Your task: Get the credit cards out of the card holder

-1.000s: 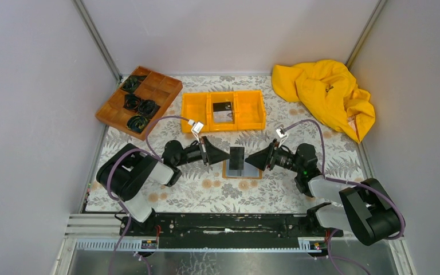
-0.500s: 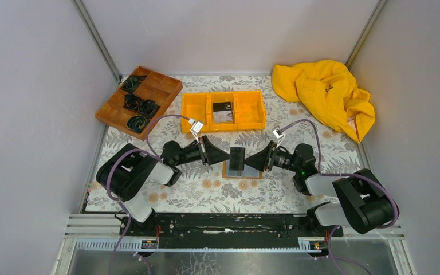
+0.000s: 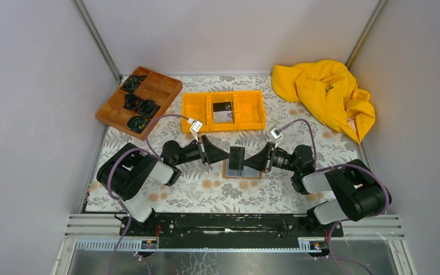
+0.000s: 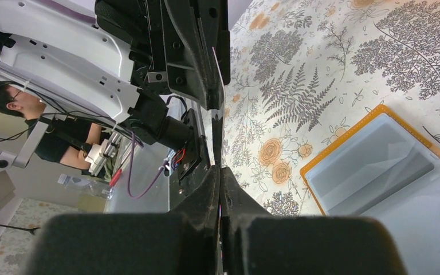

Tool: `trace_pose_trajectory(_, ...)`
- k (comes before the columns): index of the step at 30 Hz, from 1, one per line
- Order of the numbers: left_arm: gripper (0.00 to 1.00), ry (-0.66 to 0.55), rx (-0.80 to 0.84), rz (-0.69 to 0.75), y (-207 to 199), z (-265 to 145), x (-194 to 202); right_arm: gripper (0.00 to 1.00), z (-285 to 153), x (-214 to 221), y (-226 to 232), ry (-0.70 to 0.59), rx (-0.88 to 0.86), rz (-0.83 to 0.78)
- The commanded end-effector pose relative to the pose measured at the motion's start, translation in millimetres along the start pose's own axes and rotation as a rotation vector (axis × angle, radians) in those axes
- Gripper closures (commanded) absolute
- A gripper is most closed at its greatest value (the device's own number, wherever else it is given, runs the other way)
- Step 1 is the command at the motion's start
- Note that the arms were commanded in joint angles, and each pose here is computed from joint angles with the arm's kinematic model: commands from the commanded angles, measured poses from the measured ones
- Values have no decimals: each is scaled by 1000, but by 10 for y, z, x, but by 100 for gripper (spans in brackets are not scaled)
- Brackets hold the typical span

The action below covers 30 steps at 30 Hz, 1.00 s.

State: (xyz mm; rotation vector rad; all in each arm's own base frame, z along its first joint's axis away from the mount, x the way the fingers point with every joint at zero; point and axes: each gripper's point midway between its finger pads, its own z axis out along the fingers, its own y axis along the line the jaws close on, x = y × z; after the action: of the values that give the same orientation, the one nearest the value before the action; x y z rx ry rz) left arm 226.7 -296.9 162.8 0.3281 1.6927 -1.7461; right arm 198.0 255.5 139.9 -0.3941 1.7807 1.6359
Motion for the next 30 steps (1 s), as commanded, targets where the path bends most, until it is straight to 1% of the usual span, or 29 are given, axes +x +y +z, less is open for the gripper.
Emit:
trace_pose_trajectory(1,100,-17,68,68,-128,36,-107,100,40,-81,141,-7,-64,-61)
trace_pose_trajectory(3,100,-12,72,69,-134,37,-102,100,45,-75,128,0,-60,-58)
trace_pose_trajectory(4,98,-10,73,69,-133,39,-99,100,46,-71,116,5,-56,-56)
trace_pose_trajectory(7,87,-4,78,73,-137,41,-97,100,48,-51,82,20,-39,-52)
trace_pose_trajectory(11,83,-9,66,69,-97,34,-105,100,28,-75,36,-6,4,-64)
trace_pose_trajectory(14,82,-37,13,58,25,-9,-153,100,7,-189,-121,-64,120,-90)
trace_pose_trajectory(16,82,-48,-62,44,194,-46,-186,100,-24,-289,-300,-71,255,-107)
trace_pose_trajectory(17,81,-46,-109,40,292,-56,-186,100,-19,-443,-306,-99,297,-137)
trace_pose_trajectory(20,81,-58,-254,62,543,-124,-221,100,-101,-848,-483,-115,524,-224)
trace_pose_trajectory(22,81,-74,-352,84,680,-191,-261,100,-145,-1170,-575,-143,668,-236)
trace_pose_trajectory(24,81,-96,-427,100,768,-258,-301,100,-163,-1380,-688,-130,785,-226)
trace_pose_trajectory(26,82,-120,-477,108,811,-319,-348,100,-83,-1539,-735,-120,814,-217)
trace_pose_trajectory(30,82,-169,-533,118,822,-418,-424,100,223,-1788,-834,-137,764,-206)
